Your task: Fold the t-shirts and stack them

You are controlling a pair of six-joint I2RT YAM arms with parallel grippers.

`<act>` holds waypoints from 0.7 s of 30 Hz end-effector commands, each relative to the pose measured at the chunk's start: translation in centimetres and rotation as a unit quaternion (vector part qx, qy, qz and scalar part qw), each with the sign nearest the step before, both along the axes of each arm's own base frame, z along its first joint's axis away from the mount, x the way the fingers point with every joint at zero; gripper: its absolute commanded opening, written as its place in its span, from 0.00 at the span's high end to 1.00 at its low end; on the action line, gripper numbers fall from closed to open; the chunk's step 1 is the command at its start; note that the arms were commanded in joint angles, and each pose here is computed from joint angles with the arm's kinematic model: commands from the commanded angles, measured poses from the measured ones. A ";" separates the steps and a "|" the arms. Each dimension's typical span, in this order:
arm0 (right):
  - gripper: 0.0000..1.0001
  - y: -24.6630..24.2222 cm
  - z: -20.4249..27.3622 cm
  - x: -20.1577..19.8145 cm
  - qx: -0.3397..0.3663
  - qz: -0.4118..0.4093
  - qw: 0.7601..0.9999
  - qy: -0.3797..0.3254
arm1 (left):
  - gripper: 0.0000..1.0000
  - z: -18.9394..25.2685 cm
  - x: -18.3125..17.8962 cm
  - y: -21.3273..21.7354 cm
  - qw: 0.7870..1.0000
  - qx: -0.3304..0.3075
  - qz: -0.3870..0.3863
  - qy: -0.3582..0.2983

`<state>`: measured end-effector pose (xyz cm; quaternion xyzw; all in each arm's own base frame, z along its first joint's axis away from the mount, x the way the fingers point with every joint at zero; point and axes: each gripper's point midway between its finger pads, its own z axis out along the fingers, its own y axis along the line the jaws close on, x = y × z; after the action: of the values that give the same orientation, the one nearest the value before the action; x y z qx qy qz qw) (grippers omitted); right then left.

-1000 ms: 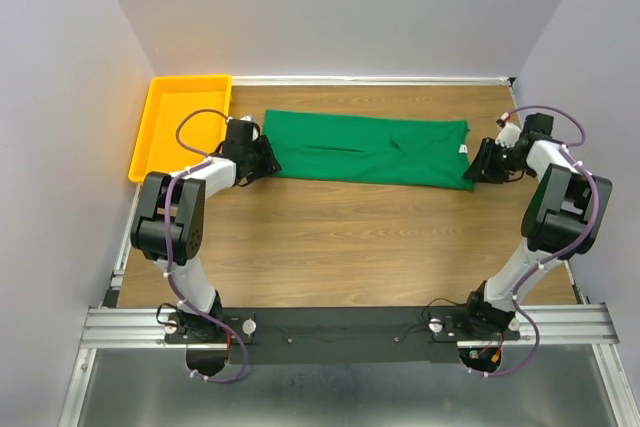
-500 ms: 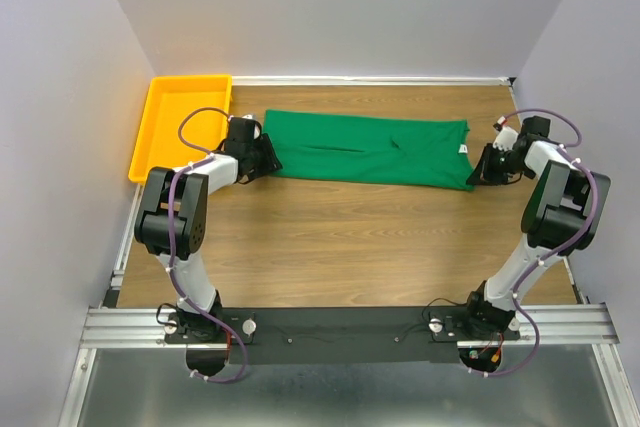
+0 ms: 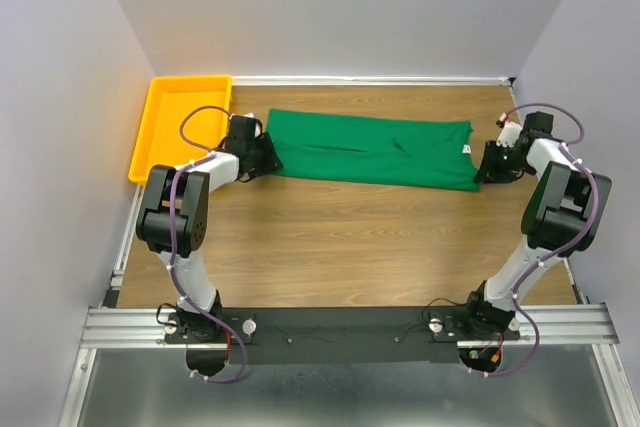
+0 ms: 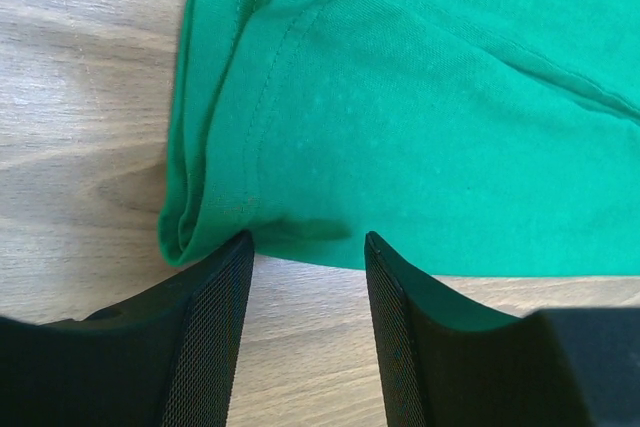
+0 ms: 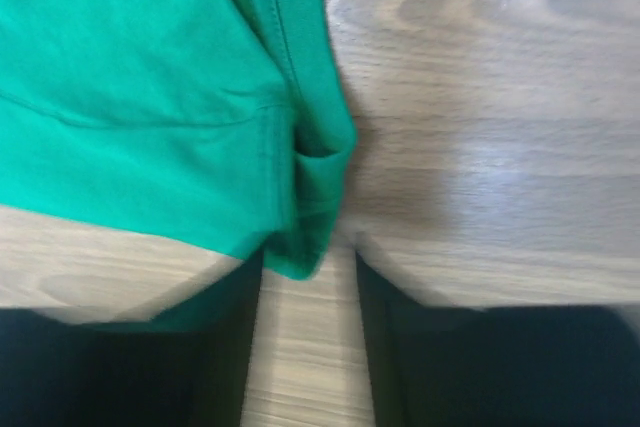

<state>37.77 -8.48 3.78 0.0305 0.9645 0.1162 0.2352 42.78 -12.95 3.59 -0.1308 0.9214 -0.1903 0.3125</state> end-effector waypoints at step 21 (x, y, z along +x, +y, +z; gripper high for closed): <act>0.01 47.7 3.4 2.3 -0.199 0.584 0.735 -0.280 | 0.03 25.6 -12.7 10.2 0.941 0.062 0.110 -0.314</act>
<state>34.30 36.31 7.93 -0.6727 0.6508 0.1373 0.3242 33.11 -3.48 34.68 -0.1187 0.7158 -0.1492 0.6718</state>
